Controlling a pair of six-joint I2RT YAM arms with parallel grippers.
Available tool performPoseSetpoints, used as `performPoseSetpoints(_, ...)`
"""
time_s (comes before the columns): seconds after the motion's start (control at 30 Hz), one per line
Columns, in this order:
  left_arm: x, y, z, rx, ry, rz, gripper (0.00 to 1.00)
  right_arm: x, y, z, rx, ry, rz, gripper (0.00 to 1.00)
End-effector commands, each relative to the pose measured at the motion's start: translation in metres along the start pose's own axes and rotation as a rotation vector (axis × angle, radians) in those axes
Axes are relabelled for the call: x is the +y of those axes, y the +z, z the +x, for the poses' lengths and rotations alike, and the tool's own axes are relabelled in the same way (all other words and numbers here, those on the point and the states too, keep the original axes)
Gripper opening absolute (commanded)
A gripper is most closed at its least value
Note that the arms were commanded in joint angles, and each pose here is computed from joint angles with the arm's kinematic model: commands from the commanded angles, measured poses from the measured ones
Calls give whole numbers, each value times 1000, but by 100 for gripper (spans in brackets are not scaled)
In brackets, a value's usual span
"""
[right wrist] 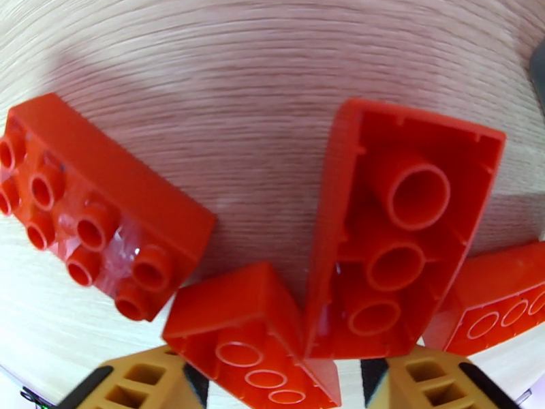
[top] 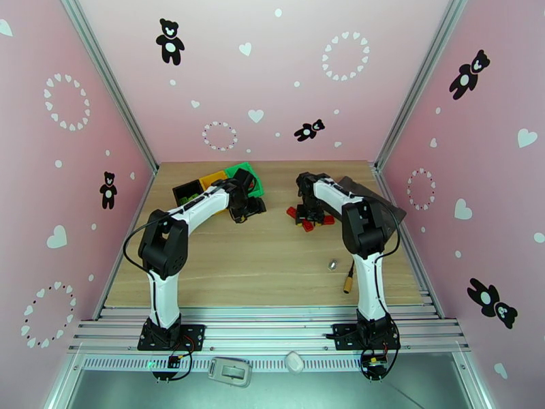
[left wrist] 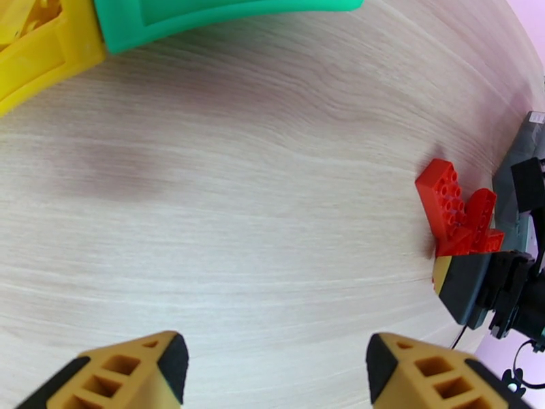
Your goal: Sort the legos into containers by color
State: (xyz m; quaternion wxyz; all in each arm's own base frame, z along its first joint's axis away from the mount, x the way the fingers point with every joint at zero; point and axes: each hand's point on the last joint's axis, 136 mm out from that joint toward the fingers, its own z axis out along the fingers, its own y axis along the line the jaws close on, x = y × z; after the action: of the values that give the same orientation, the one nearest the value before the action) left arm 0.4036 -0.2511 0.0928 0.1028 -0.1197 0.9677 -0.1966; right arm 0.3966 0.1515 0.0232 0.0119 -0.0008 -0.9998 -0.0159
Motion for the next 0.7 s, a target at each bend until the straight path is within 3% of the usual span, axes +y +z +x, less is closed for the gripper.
performPoseSetpoints(0.0,1,-16,-1,-23,-2,-5,74,8,-2,2,19,-2,-33,53)
performPoseSetpoints(0.33,-8,-26,-15,-42,-35,65,75,35,-25,12,-24,17,-139,36)
performPoseSetpoints(0.67,-7,-49,-59,-61,-174,263,86,141,-57,3,-78,28,-513,36)
